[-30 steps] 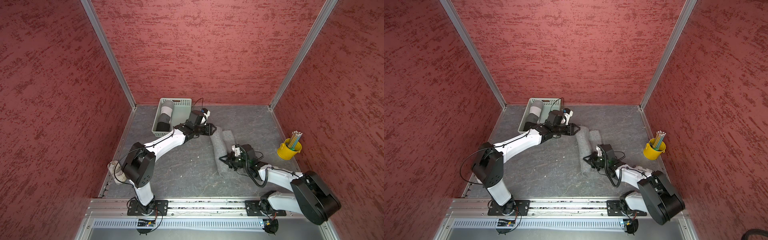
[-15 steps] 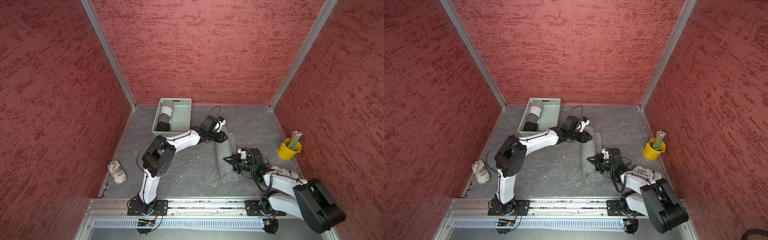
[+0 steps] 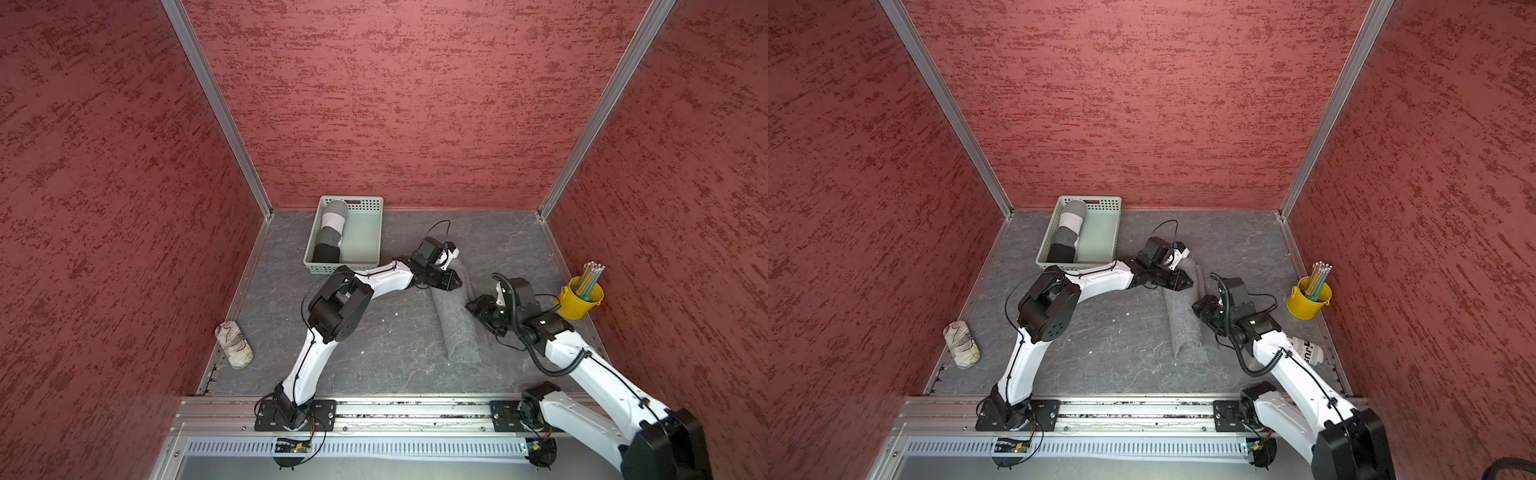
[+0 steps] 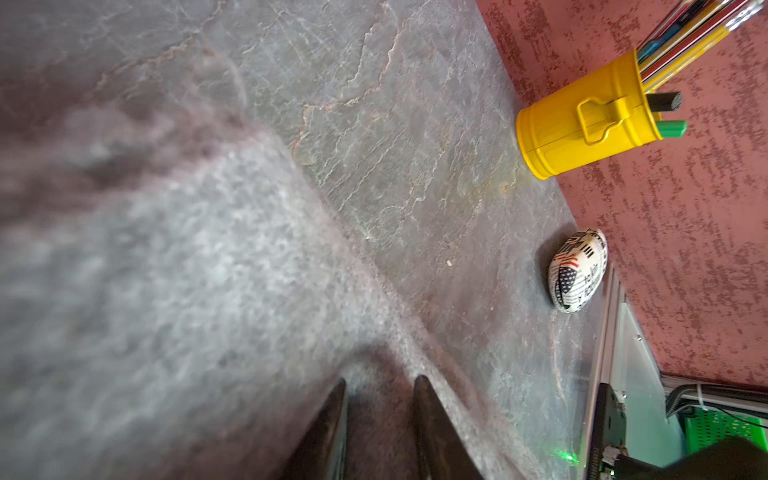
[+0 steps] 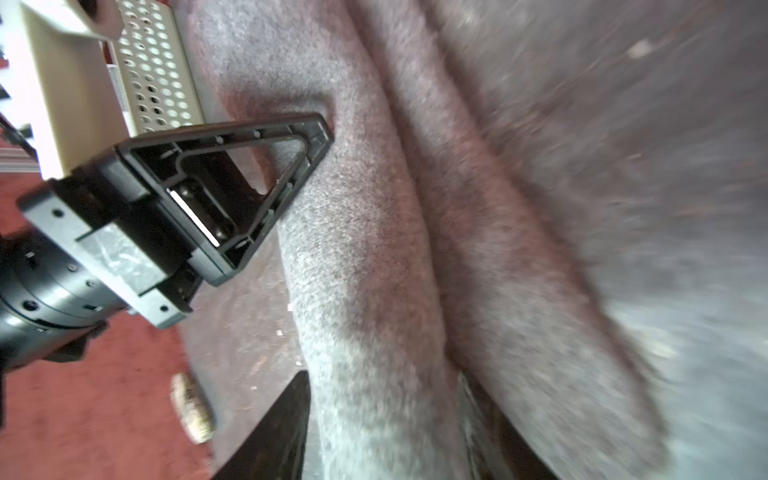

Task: Roll up the scarf and place it into the basket
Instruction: Roll the scarf at the center of the board, then pick up the scarf at the center of the board.

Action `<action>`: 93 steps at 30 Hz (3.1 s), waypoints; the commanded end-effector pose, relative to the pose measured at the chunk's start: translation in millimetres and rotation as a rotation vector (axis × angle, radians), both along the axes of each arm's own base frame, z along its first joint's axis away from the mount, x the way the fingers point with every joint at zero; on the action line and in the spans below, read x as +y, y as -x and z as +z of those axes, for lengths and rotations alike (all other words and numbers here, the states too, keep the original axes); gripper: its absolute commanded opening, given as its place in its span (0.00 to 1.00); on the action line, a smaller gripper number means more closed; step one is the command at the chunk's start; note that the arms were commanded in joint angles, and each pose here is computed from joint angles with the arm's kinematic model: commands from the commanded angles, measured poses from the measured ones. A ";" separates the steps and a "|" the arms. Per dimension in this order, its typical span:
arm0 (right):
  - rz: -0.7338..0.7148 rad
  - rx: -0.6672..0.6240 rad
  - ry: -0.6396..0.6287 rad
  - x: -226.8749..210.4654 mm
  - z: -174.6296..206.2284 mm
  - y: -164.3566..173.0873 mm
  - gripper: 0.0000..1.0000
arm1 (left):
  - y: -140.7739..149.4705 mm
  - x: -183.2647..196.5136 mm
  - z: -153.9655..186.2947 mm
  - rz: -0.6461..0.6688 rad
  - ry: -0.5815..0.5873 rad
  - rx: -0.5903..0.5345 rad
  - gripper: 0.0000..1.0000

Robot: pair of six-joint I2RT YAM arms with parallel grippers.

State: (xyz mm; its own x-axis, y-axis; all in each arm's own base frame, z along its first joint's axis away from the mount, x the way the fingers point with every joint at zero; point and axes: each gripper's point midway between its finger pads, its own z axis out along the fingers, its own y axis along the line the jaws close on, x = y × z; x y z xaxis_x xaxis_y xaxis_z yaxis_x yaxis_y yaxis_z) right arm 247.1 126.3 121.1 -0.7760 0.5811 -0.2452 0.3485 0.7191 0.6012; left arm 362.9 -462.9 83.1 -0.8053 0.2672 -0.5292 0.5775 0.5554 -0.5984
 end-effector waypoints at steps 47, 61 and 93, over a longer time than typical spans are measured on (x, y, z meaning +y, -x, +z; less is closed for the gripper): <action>0.316 0.167 0.339 87.1 -99.8 22.4 0.78 | -10.6 108.5 36.6 0.373 -0.037 0.151 0.74; 0.256 -0.023 0.347 80.1 -10.8 -11.7 0.83 | 10.8 77.0 -24.6 0.284 -0.053 0.311 0.74; 0.034 -0.010 -0.027 27.5 -102.9 -79.6 0.50 | 20.0 39.4 -40.3 0.253 -0.026 0.375 0.81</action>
